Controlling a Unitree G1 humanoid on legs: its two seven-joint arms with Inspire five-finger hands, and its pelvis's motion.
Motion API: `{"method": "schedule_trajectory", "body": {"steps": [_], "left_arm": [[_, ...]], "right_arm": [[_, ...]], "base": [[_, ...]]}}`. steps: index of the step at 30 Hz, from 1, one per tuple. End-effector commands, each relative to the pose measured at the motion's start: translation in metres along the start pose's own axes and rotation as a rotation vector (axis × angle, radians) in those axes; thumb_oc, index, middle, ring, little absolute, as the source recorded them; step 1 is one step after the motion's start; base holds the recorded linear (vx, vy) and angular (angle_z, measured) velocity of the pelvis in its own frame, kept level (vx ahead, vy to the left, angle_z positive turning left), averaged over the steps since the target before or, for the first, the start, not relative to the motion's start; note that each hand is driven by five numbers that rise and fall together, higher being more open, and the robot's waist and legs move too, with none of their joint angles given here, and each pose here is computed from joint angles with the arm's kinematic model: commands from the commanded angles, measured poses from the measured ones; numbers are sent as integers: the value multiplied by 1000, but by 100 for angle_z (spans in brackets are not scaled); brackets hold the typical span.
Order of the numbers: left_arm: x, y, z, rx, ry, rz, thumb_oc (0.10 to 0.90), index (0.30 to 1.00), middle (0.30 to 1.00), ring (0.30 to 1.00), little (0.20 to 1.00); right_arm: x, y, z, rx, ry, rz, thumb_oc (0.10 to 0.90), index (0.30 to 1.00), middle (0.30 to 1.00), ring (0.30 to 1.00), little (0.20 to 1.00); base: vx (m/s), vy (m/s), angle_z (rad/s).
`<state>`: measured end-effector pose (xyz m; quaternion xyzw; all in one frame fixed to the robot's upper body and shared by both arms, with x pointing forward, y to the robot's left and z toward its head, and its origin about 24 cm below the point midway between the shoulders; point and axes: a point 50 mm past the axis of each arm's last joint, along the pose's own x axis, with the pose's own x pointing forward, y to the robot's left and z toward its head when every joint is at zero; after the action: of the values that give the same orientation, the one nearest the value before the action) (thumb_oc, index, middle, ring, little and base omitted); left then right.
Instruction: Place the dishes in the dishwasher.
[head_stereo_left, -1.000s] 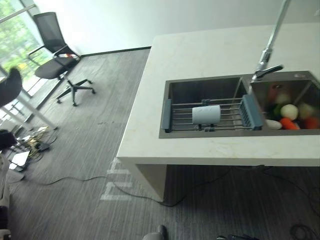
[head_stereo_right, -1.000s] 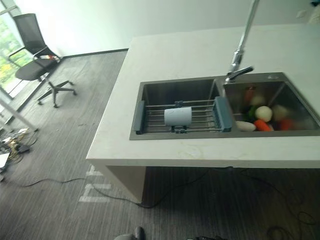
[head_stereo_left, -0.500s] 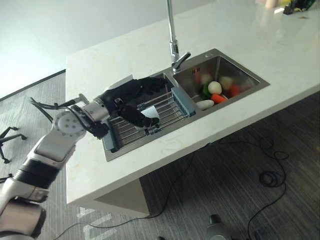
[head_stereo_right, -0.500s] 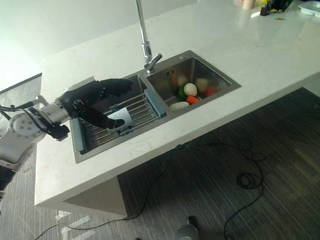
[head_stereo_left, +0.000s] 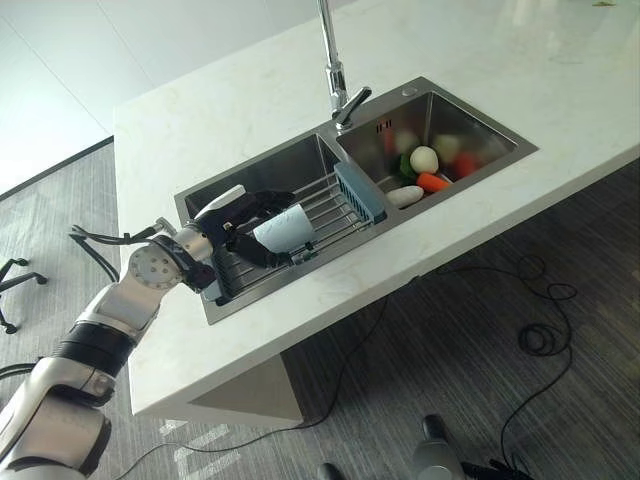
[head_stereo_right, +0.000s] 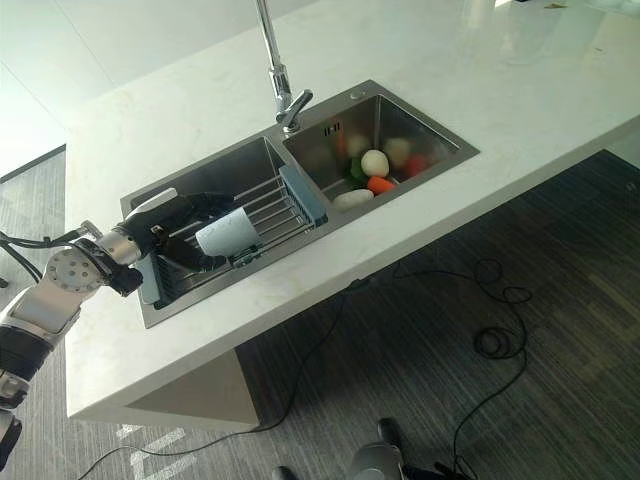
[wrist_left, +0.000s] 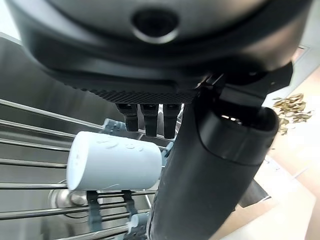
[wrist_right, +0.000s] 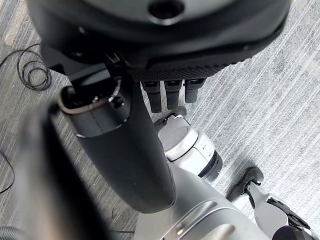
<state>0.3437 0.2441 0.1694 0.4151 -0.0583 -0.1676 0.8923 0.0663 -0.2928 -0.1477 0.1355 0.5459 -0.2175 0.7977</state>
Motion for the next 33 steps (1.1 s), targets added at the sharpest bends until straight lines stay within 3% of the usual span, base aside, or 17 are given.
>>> {"method": "schedule_trajectory", "body": {"steps": [1, 19, 23, 33], "left_arm": [[-2, 53, 35, 58, -171, 278, 800, 900, 900, 900, 900], [6, 35, 15, 176, -43, 336, 800, 900, 900, 900, 900], [6, 39, 14, 208, -15, 407, 800, 900, 900, 900, 900], [10, 33, 12, 180, 4, 424, 800, 900, 900, 900, 900]], "right_arm": [[-3, -10, -2, -7, -10, -23, 800, 900, 900, 900, 900], [-1, -4, 3, 13, -18, -20, 800, 900, 900, 900, 900], [-1, -3, 6, 21, -23, -22, 800, 900, 900, 900, 900], [0, 2, 12, 4, -30, -20, 800, 900, 900, 900, 900]], "base": [[0, 0, 0], [3, -7, 0], [0, 0, 0], [3, -2, 0]]}}
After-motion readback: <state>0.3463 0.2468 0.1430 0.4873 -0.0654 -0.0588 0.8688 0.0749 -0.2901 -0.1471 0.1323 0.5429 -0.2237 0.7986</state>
